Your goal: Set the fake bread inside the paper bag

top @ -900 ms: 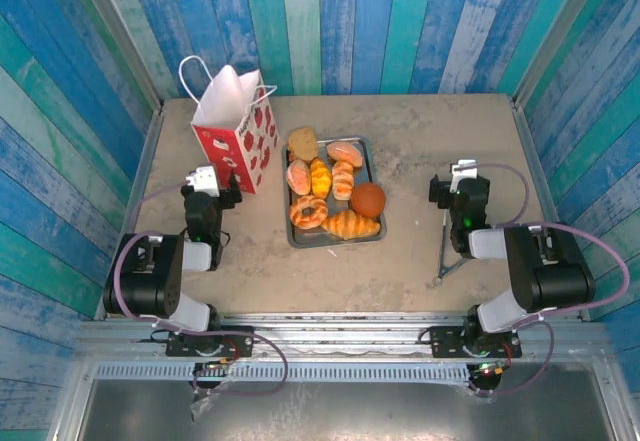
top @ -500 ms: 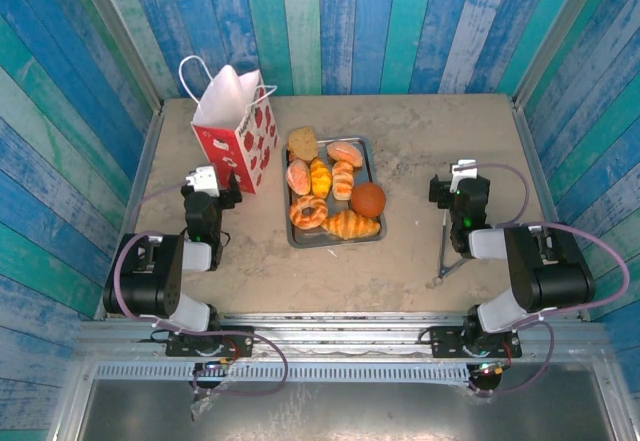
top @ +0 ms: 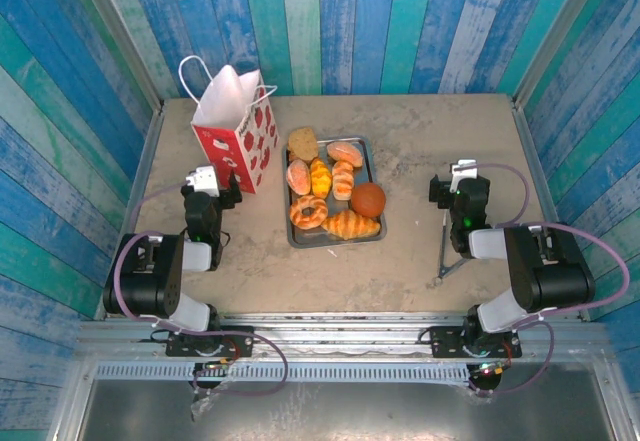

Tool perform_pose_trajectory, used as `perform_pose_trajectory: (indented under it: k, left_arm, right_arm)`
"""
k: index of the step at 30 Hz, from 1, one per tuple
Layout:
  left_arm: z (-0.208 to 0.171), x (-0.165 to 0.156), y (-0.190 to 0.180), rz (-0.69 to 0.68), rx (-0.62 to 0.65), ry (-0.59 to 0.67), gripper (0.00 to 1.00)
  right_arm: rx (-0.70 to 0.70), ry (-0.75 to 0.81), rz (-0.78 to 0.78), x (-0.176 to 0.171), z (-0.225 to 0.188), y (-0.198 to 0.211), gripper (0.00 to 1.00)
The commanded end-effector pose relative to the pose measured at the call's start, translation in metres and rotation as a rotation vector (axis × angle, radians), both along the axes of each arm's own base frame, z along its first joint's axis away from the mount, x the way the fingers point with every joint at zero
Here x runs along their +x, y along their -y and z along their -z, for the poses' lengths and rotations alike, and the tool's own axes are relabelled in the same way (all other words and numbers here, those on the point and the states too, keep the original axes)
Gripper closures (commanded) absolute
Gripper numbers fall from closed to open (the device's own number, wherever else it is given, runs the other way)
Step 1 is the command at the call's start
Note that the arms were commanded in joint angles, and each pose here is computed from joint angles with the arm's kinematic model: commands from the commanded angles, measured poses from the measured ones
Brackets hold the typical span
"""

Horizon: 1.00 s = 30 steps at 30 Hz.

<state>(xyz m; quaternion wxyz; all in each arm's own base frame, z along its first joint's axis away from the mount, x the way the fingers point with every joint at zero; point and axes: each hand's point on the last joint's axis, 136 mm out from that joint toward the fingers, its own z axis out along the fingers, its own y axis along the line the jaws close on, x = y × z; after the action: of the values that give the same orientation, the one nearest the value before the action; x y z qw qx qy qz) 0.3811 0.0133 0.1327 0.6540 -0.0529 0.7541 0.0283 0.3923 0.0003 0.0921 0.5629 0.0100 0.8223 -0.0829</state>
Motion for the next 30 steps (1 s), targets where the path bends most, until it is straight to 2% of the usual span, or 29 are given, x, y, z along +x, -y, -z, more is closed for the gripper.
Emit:
perform_pose_trajectory:
  k: [1,5,8,12,15,20,23,26,30]
  left_arm:
    - [0.005,0.001,0.000,-0.004,0.017,-0.016,0.06]
    - [0.005,0.001,-0.001,-0.006,0.016,-0.016,0.06]
    - [0.005,0.000,-0.001,-0.007,0.011,-0.014,0.06]
    - [-0.007,-0.002,-0.022,-0.131,-0.021,-0.014,0.06]
    - [-0.037,-0.004,-0.021,-0.133,-0.039,-0.007,0.06]
    - [-0.104,-0.017,-0.018,-0.135,-0.197,0.032,0.06]
    - [-0.138,-0.027,-0.006,-0.075,-0.314,0.050,0.06]
    - [-0.167,-0.034,0.014,0.028,-0.400,0.012,0.06]
    - [-0.203,-0.040,0.042,0.184,-0.431,-0.031,0.06]
  right_arm:
    - [0.008,0.024,0.012,0.002,-0.009,0.001,0.00]
    - [0.009,0.035,0.020,0.002,-0.013,0.003,0.00]
    - [0.008,-0.019,0.021,0.004,-0.025,0.002,0.00]
    - [0.070,-0.069,0.029,-0.005,-0.041,0.000,0.00]
    - [0.125,-0.110,0.032,-0.019,-0.058,-0.003,0.00]
    - [0.178,-0.173,0.061,-0.042,-0.088,-0.001,0.00]
    - [0.216,-0.214,0.054,-0.057,-0.104,-0.005,0.00]
    - [0.239,-0.260,0.055,-0.072,-0.118,-0.006,0.00]
    - [0.239,-0.339,0.116,-0.091,-0.131,0.002,0.00]
